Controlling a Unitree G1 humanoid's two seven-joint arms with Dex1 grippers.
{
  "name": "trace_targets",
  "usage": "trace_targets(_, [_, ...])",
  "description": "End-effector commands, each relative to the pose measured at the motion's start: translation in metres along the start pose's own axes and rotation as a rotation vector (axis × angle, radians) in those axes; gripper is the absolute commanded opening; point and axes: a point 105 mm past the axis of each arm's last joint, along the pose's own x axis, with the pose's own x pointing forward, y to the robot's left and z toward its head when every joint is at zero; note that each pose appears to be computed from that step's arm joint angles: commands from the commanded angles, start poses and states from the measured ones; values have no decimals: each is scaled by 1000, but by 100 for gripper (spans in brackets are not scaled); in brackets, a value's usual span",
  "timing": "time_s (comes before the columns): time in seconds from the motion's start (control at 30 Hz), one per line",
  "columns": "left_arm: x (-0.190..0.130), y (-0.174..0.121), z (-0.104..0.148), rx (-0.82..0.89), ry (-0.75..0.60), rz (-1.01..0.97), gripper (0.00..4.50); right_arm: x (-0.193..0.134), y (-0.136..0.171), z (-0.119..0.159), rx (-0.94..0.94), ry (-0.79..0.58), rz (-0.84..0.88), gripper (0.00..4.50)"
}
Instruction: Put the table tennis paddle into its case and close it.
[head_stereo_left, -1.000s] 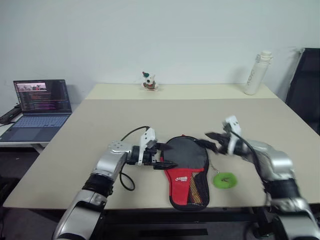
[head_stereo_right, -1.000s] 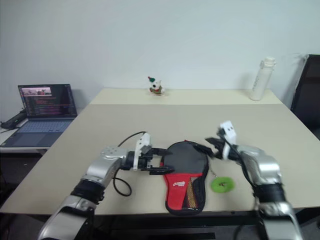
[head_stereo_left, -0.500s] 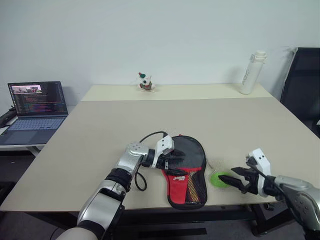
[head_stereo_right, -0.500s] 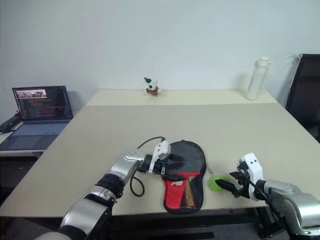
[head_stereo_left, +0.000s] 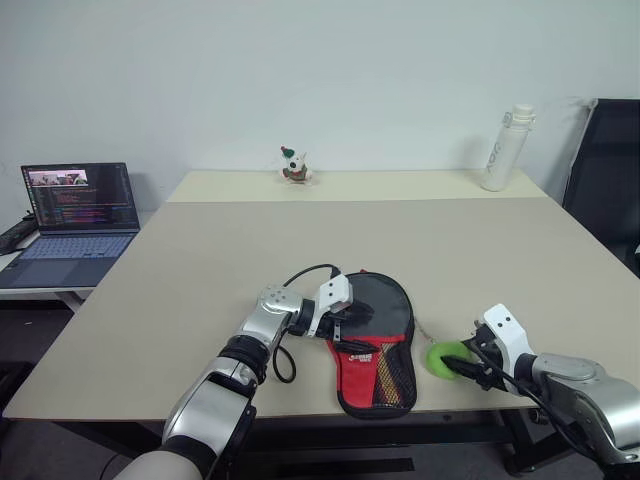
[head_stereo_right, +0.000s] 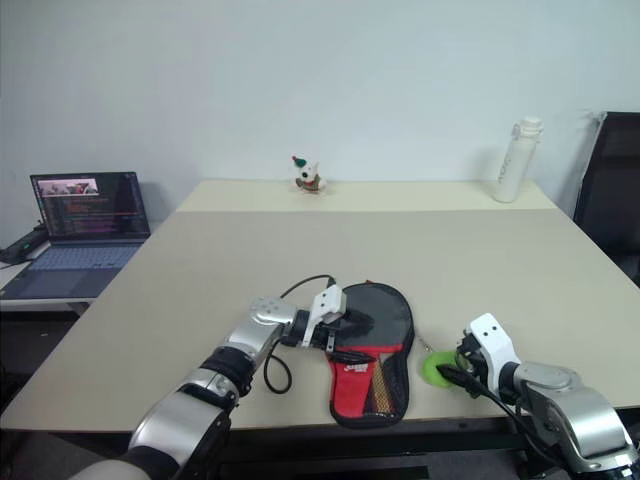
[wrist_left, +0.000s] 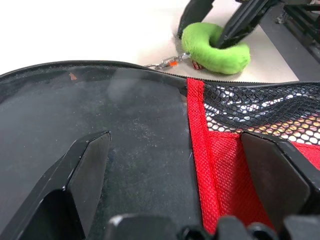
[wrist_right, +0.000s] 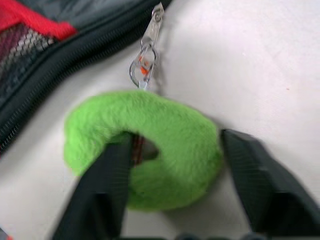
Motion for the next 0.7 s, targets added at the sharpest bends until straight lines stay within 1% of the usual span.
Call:
trace_targets(0.03, [4,-6,-7,14,33,-32,450,-5,5,4,-67,22,59,150])
trace_targets(0.17, [7,-11,-13,35,72,-58,450,-11,5,18,-148,20,106,16])
trace_targets(0.2, [8,-12,-16,38,84,-63,450,-12,7,24,-167,14,125,1])
trace_targets(0.3, [10,-13,-20,33,100,-63,450,-14,7,41,-217,-1,158,1])
trace_targets(0.4, [12,-13,-22,27,106,-63,450,-17,12,51,-248,-4,216,1])
trace_targets(0.5, [16,-13,-22,24,111,-57,450,-28,35,43,-321,46,368,1])
trace_targets(0.67, [19,-11,-23,26,121,-41,450,-39,55,28,-376,108,491,1])
trace_targets(0.7, [21,-11,-23,26,120,-40,450,-43,60,19,-400,139,520,1])
